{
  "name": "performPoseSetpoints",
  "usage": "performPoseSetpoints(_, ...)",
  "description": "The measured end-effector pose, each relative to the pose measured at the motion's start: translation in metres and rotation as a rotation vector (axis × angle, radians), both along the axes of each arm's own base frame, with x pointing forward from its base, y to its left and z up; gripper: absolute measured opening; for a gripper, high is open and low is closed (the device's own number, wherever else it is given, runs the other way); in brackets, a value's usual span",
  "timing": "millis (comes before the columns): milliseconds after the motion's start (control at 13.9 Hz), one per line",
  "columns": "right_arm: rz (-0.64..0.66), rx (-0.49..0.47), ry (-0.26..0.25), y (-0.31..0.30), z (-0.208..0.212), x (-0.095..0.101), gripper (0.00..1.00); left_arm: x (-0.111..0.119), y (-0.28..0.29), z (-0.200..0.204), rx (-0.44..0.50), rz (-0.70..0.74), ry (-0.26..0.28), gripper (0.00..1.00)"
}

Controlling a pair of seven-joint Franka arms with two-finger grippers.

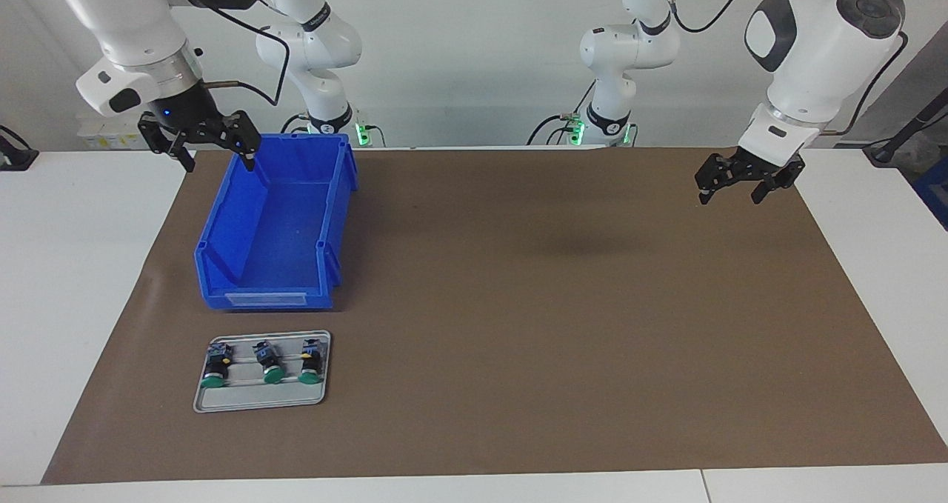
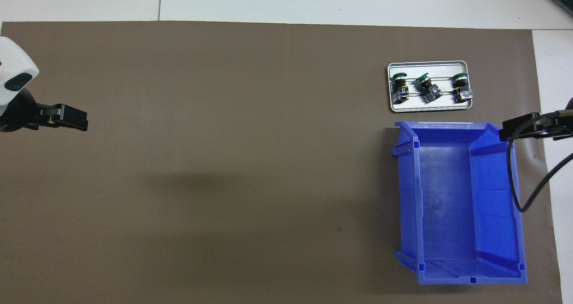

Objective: Place and press button with both arms

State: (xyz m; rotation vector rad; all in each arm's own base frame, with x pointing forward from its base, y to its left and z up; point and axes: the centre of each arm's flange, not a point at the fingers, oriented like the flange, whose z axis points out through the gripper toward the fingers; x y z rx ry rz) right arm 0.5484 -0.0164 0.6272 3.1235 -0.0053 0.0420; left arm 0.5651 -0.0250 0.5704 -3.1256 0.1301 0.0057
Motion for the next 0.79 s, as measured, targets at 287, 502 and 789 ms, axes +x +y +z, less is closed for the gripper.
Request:
performPoseSetpoints(287,0.014,0.035,-0.098,-0.012,-0.048,0.035,1.00,0.000,0.000,0.000,0.000,0.000,0.000,1.00)
performPoseSetpoints(502,0.055,0.056,-0.143,-0.017,-0.117,0.086,1.00,0.000,0.000,0.000,0.000,0.000,0.000,1.00)
performPoseSetpoints(789,0.185,0.032,-0.161,-0.021,-0.209,0.144,1.00,0.000,0.000,0.000,0.000,0.000,0.000,1.00)
